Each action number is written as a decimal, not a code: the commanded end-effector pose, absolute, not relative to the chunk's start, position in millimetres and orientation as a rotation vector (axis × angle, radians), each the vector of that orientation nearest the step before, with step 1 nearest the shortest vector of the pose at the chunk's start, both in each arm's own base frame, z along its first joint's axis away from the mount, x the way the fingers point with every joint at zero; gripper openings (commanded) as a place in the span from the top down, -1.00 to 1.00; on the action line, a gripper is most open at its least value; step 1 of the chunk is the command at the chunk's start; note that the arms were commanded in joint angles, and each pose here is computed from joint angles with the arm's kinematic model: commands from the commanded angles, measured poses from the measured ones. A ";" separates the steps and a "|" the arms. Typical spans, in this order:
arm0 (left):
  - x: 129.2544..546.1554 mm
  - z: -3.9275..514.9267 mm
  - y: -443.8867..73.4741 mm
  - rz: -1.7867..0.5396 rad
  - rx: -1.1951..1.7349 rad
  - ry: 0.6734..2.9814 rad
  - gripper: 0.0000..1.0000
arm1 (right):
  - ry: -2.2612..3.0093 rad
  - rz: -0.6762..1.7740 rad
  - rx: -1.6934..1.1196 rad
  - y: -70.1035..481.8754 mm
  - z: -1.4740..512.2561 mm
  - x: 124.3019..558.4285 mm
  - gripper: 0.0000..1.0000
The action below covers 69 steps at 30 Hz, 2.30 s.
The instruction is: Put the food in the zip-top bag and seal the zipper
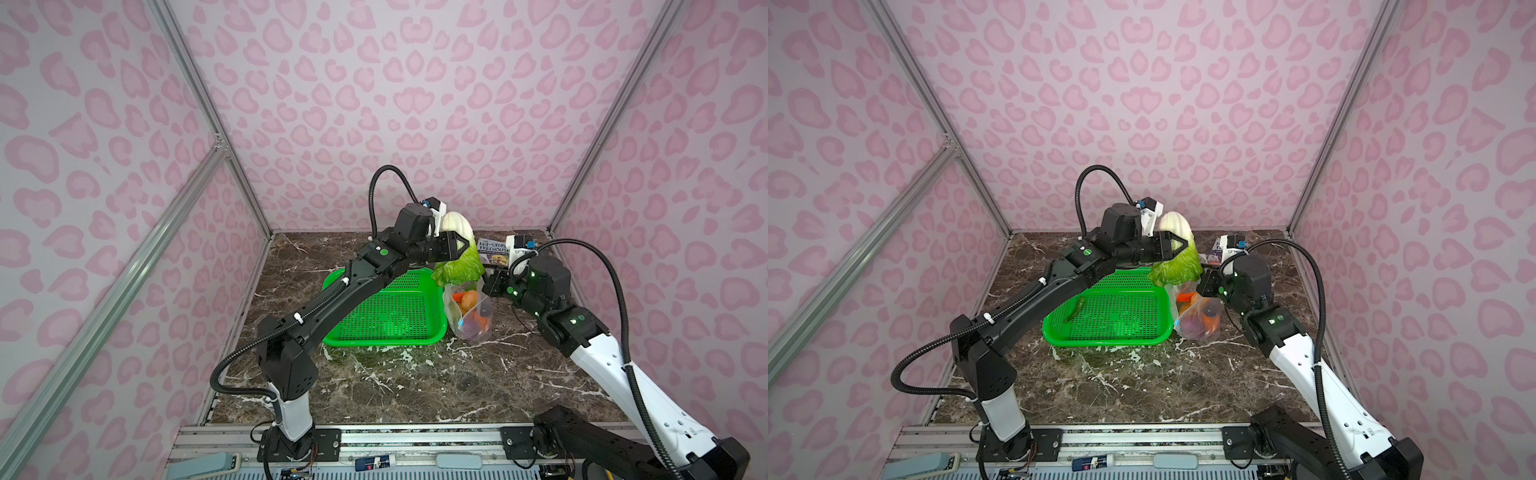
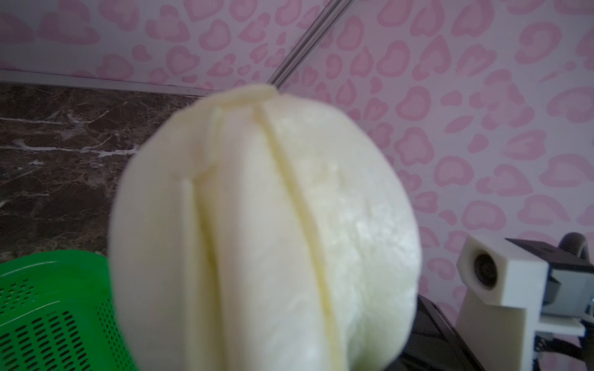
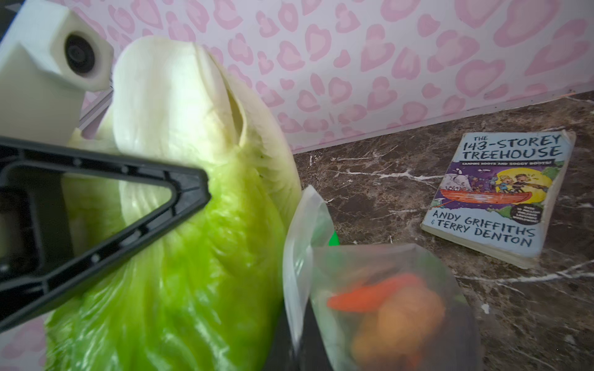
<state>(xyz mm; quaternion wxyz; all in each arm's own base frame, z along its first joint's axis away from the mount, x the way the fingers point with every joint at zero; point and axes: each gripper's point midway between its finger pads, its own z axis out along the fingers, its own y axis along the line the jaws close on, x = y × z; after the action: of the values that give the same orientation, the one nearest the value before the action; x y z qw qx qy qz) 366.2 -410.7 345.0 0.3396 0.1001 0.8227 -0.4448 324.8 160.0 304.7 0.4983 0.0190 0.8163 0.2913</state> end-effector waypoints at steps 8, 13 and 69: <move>376.9 368.7 -415.2 -1.167 0.105 2.030 0.07 | 1.865 0.743 0.047 172.6 331.1 322.1 1.00; 373.9 368.5 -410.6 -1.133 0.025 2.016 0.08 | 1.839 0.754 0.076 171.4 335.5 322.2 1.00; 361.8 314.2 -429.1 -0.732 -0.104 1.866 0.19 | 1.761 0.829 0.285 141.9 339.2 331.8 1.00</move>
<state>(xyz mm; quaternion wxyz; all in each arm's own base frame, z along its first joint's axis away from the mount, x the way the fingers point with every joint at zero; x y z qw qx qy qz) 357.3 -422.5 296.2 0.5220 -0.0246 0.8037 -0.2847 332.0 134.6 325.2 0.5428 0.1317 0.7608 0.3303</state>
